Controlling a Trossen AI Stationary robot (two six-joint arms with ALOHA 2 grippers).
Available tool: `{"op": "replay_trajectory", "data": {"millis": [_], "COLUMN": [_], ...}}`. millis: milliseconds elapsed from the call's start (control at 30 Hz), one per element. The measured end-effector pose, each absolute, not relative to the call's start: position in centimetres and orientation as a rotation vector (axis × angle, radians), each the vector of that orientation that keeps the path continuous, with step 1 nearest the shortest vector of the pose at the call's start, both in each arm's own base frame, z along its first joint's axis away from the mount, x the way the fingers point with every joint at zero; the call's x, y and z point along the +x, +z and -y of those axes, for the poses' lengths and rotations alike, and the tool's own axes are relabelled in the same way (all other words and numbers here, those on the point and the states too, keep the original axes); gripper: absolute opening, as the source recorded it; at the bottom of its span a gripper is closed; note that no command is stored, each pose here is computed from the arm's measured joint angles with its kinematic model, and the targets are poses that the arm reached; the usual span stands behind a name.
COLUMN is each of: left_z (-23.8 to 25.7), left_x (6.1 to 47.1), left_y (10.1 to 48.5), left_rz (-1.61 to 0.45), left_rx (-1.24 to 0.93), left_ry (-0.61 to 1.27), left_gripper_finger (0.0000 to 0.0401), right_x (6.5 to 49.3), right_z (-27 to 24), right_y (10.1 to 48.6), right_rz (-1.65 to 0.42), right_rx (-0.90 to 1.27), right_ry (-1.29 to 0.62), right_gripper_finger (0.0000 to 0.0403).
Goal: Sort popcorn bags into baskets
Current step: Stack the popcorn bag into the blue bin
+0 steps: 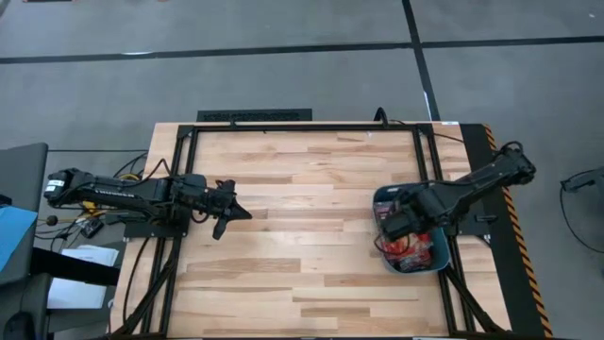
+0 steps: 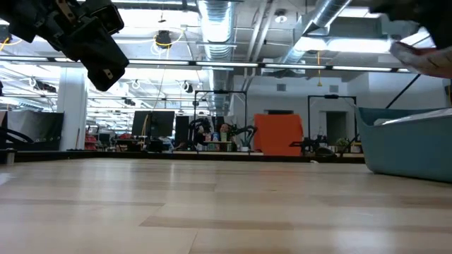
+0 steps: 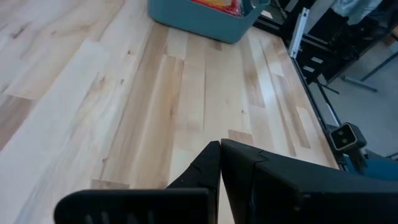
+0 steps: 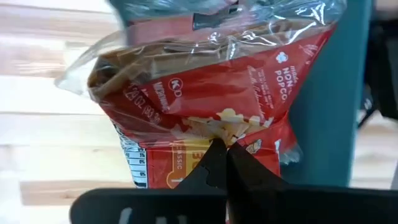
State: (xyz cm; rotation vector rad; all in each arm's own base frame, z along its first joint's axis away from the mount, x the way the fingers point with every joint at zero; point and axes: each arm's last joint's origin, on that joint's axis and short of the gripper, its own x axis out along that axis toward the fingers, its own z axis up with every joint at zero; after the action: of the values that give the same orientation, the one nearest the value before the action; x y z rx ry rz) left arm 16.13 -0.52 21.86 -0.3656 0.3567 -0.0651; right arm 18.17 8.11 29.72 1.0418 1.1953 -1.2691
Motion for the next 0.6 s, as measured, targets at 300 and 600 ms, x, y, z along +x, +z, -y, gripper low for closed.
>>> {"op": "replay_trajectory", "data": {"millis": [300,600], "left_z": [0.5,0.5], "left_x": [16.1,16.1], "left_y": [21.9,21.9], "left_rz": [-0.354,-0.354], "left_rx": [-0.363,-0.363], "left_ry": [-0.047,-0.047], "left_gripper_finger": [0.0,0.0], "right_x": [16.5,17.0], "right_z": [-7.5,-6.4], "right_y": [27.0,26.3], "right_rz": [-1.233,-1.278], "right_rx": [1.07,1.035], "right_ry": [-1.404,-1.359], "right_gripper_finger": [0.0038,0.0077]}}
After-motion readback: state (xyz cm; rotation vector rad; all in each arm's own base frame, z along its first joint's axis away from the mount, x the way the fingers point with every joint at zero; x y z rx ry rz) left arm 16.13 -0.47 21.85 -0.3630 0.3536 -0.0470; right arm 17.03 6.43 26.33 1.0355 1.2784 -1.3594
